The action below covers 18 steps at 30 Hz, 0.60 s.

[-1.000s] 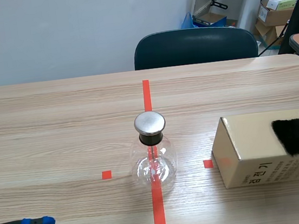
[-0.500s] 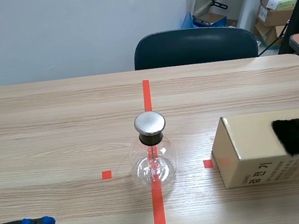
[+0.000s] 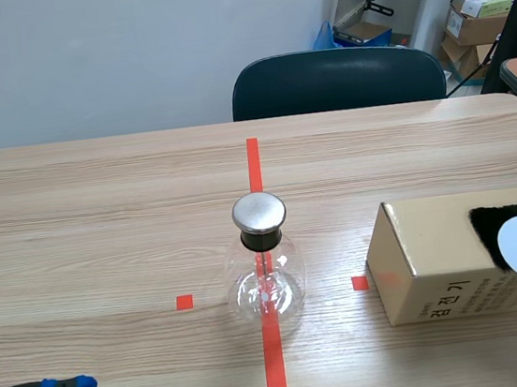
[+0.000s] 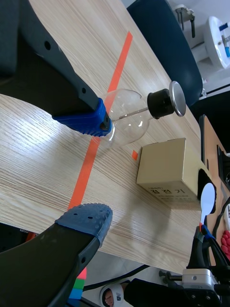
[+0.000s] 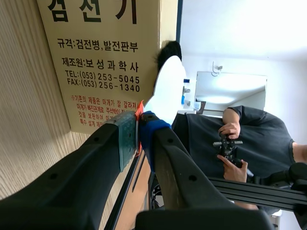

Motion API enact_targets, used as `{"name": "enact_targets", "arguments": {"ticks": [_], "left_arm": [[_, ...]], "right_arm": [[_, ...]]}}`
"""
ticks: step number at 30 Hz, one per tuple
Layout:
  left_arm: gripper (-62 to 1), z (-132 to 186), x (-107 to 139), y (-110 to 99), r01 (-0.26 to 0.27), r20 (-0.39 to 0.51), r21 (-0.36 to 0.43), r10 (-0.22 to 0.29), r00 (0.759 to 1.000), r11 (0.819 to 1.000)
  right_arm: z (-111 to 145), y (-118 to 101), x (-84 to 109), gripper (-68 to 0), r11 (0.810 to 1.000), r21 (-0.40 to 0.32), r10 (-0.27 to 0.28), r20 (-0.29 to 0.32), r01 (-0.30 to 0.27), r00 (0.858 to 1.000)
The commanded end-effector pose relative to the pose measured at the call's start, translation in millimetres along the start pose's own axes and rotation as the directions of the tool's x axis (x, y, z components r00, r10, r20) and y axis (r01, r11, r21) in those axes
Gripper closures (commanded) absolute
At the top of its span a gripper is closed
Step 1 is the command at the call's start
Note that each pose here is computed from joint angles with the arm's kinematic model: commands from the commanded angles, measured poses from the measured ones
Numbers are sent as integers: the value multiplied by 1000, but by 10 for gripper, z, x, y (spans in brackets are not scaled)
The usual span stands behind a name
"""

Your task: Do the electroscope experiment

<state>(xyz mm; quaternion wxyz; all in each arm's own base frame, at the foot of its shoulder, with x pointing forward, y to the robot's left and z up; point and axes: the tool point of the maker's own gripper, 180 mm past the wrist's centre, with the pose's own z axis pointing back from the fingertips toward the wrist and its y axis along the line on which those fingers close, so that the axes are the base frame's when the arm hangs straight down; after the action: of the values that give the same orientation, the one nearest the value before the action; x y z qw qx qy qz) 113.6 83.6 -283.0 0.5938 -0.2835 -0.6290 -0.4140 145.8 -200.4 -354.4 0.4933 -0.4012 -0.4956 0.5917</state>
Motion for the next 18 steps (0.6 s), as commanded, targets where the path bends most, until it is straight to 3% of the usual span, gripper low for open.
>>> {"name": "enact_targets", "arguments": {"ticks": [1,5,18], "left_arm": [[-336,-50,86,20,3,32,7,-3,999,1000],[-330,-50,70,72,17,22,16,-18,1000,1000],[-123,-196,0,419,95,-27,60,-94,995,994]], "right_arm": [[11,-87,-21,-20,998,-38,43,5,-42,999],[11,-87,-22,-19,998,-38,43,4,-42,999],[10,-88,-35,-19,998,-38,42,-3,-43,999]]}}
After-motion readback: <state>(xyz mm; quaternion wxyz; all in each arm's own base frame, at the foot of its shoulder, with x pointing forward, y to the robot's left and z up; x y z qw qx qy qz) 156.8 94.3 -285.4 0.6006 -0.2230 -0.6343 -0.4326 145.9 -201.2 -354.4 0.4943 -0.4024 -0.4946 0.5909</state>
